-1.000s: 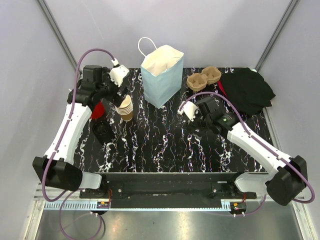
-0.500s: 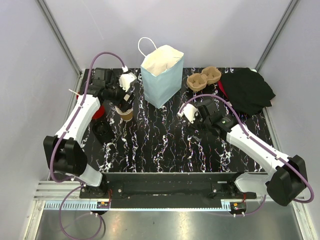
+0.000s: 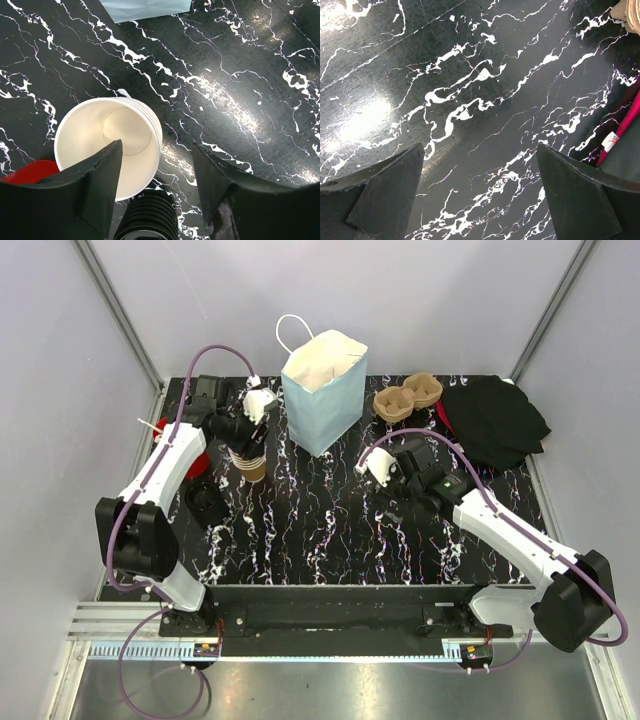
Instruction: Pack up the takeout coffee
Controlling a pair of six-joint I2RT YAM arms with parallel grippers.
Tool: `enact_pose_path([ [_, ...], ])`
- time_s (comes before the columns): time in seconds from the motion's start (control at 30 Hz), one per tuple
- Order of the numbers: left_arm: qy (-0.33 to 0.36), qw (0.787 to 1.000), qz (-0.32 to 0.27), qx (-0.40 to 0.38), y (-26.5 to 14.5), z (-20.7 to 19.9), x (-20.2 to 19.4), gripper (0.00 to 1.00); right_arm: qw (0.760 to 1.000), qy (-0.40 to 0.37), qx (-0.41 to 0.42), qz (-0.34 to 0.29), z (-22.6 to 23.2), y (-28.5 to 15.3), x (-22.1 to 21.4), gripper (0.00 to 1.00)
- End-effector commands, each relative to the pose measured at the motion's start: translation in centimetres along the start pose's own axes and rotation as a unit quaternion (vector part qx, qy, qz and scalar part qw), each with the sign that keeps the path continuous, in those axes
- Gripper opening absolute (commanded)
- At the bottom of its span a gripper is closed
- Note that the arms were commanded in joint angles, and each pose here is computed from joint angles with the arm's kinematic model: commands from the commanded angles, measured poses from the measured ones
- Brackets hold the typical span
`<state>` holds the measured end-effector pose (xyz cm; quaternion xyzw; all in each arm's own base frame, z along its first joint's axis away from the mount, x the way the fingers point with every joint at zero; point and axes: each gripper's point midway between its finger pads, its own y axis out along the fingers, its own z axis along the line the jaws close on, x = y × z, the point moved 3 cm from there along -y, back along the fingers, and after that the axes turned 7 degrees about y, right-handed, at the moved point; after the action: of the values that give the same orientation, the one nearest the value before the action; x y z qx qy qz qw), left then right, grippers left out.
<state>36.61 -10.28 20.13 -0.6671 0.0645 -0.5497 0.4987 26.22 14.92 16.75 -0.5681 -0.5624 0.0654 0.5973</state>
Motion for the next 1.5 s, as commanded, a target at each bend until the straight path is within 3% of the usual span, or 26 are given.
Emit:
enact_pose_path([
  [0.0,0.007,1.0,-0.025,-0.001,-0.5,0.4,1.5,0.58,0.999,0.01,-0.008,-0.034,-0.4,-0.5,1.2,1.0],
  [0.23,0.002,1.0,-0.007,-0.002,0.5,0.7,0.7,0.55,0.999,0.012,-0.004,-0.038,-0.3,-0.6,1.3,1.0],
  [0.37,0.0,1.0,0.001,-0.002,0.9,1.0,0.4,0.47,0.999,0.014,-0.003,-0.037,-0.2,-0.5,1.3,1.0],
  [1.07,-0.005,1.0,0.001,0.004,0.7,1.1,0.6,0.32,0.999,0.016,-0.002,-0.04,-0.2,-0.6,1.4,1.0],
  [1.37,-0.006,1.0,0.002,0.007,0.6,1.1,0.7,0.05,0.999,0.018,-0.001,-0.037,-0.1,-0.5,1.3,1.0],
  [1.47,-0.007,1.0,0.001,0.012,0.5,1.3,0.7,0.04,0.999,0.018,0.0,-0.035,-0.1,-0.4,1.2,1.0],
])
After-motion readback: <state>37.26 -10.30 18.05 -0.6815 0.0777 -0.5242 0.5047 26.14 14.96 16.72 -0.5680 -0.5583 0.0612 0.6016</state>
